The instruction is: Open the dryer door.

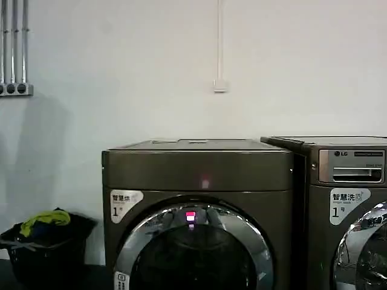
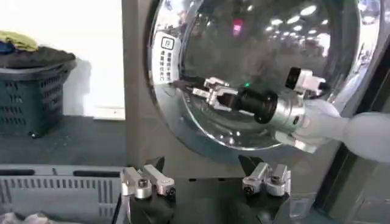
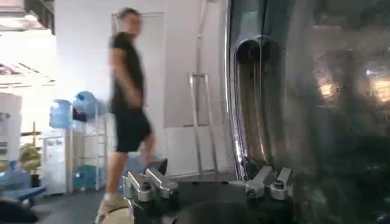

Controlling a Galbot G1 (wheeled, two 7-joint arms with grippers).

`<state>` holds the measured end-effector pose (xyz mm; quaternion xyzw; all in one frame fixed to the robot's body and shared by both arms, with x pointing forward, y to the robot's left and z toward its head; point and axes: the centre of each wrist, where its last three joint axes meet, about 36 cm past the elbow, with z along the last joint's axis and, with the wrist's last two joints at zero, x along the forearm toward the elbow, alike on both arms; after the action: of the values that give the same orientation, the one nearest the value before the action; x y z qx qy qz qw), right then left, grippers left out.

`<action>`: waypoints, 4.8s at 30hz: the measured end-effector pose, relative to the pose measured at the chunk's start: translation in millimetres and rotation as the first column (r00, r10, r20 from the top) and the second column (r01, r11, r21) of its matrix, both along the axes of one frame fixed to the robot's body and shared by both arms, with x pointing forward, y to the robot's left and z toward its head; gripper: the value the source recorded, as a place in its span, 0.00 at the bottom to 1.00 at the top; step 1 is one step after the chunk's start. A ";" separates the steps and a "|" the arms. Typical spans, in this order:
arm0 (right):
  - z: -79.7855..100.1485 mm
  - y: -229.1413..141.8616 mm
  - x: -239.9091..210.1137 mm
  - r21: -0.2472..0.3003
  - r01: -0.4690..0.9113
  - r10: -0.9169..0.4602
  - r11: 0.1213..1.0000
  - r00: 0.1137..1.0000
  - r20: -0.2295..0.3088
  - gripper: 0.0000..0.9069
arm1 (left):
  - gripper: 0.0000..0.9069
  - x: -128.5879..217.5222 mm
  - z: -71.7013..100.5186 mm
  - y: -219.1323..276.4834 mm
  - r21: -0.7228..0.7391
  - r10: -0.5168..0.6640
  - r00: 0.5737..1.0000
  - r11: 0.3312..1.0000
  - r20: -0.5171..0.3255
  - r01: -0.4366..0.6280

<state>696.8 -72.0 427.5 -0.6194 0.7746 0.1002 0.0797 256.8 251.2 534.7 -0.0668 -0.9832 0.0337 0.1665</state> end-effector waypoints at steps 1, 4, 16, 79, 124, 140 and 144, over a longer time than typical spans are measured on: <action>-0.1 1.3 -0.1 0.000 -0.001 0.001 1.000 1.000 -0.001 1.00 | 1.00 -0.2 0.2 -0.1 0.000 0.000 1.000 1.000 0.000 0.000; 1.7 6.3 0.3 -0.001 -0.005 0.005 1.000 1.000 0.001 1.00 | 1.00 0.3 0.7 -0.6 -0.005 0.003 1.000 1.000 0.005 -0.003; 4.7 17.7 1.4 -0.017 -0.024 0.024 1.000 1.000 -0.010 1.00 | 1.00 -0.5 2.8 -1.7 -0.010 0.005 1.000 1.000 0.013 -0.005; -0.6 -44.3 -55.7 -0.132 -0.292 0.285 0.947 0.956 -0.072 1.00 | 1.00 59.2 -30.3 81.7 0.015 -0.115 0.981 0.993 0.159 0.115; -4.9 -39.9 -83.2 -0.164 -0.403 0.389 0.900 0.914 -0.110 1.00 | 1.00 79.2 -40.5 155.6 0.096 -0.109 0.974 0.991 0.197 0.092; -6.7 -90.6 -105.9 -0.177 -0.382 0.363 0.907 0.923 -0.130 1.00 | 1.00 123.3 -53.4 168.6 0.116 -0.165 0.969 0.983 0.184 0.146; -5.3 -100.6 -112.5 -0.165 -0.364 0.346 0.917 0.930 -0.129 1.00 | 1.00 134.1 -57.6 164.5 0.076 -0.192 0.964 0.981 0.186 0.181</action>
<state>584.2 -172.6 422.2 -0.7487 0.6582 0.0700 -0.0357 391.0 415.7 477.0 -0.1571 -0.9846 -0.0176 0.0752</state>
